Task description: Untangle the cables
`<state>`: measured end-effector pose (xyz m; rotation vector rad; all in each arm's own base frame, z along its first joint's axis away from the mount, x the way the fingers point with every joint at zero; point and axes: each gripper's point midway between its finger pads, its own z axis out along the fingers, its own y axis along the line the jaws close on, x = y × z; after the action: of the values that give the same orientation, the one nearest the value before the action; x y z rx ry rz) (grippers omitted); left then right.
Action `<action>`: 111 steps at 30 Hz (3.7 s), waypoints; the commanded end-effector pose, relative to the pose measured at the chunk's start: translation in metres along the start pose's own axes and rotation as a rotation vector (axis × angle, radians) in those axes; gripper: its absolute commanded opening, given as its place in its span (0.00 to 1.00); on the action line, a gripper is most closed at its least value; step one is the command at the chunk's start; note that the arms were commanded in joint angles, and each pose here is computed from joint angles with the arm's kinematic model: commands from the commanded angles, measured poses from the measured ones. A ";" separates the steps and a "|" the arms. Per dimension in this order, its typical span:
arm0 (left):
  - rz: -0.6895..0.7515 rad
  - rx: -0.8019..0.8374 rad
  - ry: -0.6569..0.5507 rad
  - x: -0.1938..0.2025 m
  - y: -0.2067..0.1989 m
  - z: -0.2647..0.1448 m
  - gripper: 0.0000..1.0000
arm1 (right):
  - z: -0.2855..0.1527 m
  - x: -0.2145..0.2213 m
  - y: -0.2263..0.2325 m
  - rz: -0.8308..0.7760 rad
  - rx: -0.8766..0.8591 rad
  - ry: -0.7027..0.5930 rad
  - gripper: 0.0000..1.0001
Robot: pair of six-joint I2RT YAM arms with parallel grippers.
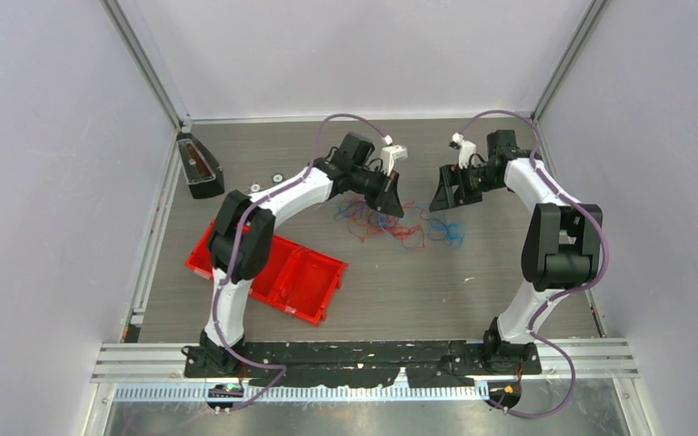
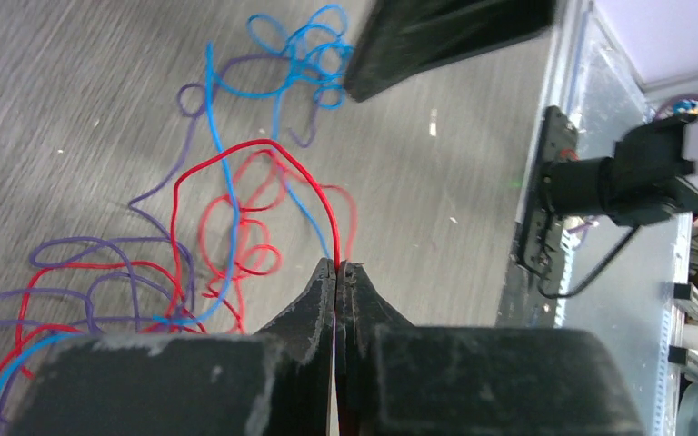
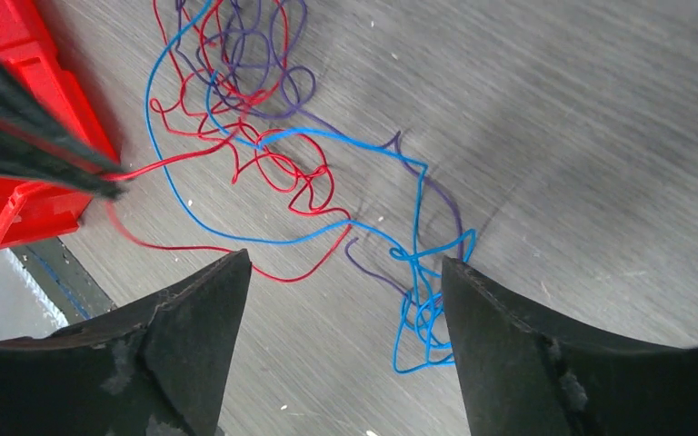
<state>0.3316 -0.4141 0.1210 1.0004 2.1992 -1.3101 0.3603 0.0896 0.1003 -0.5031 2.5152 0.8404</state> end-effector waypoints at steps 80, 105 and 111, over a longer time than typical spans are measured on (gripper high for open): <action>0.807 -0.283 -1.050 -0.246 -0.293 -0.435 0.00 | 0.119 -0.081 0.168 -0.574 -0.271 -0.552 0.06; 0.469 -0.613 -0.856 -0.101 -0.180 -0.432 0.00 | 0.088 -0.066 0.138 -0.530 -0.209 -0.421 0.05; 0.415 -0.687 -0.788 -0.042 -0.166 -0.419 0.00 | 0.083 -0.062 0.135 -0.548 -0.198 -0.395 0.06</action>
<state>0.2689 -0.1266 0.4590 0.4793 1.5267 -0.6047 0.3697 0.2559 0.1072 -0.8833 1.8907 0.8915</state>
